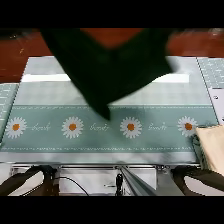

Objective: Fold the shirts.

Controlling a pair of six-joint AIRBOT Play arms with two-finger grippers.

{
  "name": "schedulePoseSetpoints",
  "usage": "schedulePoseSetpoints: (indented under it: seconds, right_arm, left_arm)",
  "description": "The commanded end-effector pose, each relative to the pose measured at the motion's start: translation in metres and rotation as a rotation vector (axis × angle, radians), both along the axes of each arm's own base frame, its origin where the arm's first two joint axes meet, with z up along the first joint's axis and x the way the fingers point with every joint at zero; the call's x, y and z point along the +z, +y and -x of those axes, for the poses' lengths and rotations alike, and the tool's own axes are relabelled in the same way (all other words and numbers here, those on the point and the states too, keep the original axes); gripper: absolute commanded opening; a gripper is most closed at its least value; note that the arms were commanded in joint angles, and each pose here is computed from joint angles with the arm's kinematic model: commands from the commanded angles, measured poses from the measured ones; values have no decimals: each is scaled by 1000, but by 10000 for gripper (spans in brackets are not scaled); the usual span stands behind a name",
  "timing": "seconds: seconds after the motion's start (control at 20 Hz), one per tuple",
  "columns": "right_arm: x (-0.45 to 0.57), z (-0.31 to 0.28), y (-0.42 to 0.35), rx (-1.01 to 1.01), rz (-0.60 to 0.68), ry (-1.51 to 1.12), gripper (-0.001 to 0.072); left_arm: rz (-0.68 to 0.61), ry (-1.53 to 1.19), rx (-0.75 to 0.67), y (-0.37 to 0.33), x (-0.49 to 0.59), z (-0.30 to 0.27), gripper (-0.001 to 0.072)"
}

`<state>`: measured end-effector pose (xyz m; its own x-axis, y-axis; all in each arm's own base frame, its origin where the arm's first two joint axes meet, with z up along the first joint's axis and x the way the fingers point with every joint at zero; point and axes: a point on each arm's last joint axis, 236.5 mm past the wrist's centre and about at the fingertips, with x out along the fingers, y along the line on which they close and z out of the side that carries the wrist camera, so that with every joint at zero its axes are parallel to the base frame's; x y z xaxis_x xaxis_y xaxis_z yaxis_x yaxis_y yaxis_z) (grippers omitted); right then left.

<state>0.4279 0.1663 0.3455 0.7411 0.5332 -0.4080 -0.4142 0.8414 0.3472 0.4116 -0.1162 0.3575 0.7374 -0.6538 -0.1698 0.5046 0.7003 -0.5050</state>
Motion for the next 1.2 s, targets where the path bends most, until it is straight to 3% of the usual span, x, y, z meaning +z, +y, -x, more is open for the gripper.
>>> schedulePoseSetpoints:
  seconds: [0.0, 0.3, 0.55, 0.65, 0.9, 1.15]
  right_arm:
    - [130, 94, -49, -109, 80, -335, 23]
    - [197, 249, -83, -164, 89, -588, 24]
    - [156, 294, -89, -136, 158, -464, 24]
    - [108, 286, -93, -142, 186, -274, 24]
    - [-40, 223, -83, -116, 228, 191, 24]
    - [-174, 126, -80, -244, 148, 308, 24]
  left_arm:
    - [-39, -333, 166, 41, 126, 65, 18]
    - [-217, -595, 406, 50, 190, 182, 17]
    - [-414, -609, 563, 62, 182, 223, 18]
    - [-479, -494, 540, 70, 149, 213, 17]
    - [-353, -99, 326, 59, 9, 138, 17]
    - [-283, 300, 192, 37, -190, 55, 18]
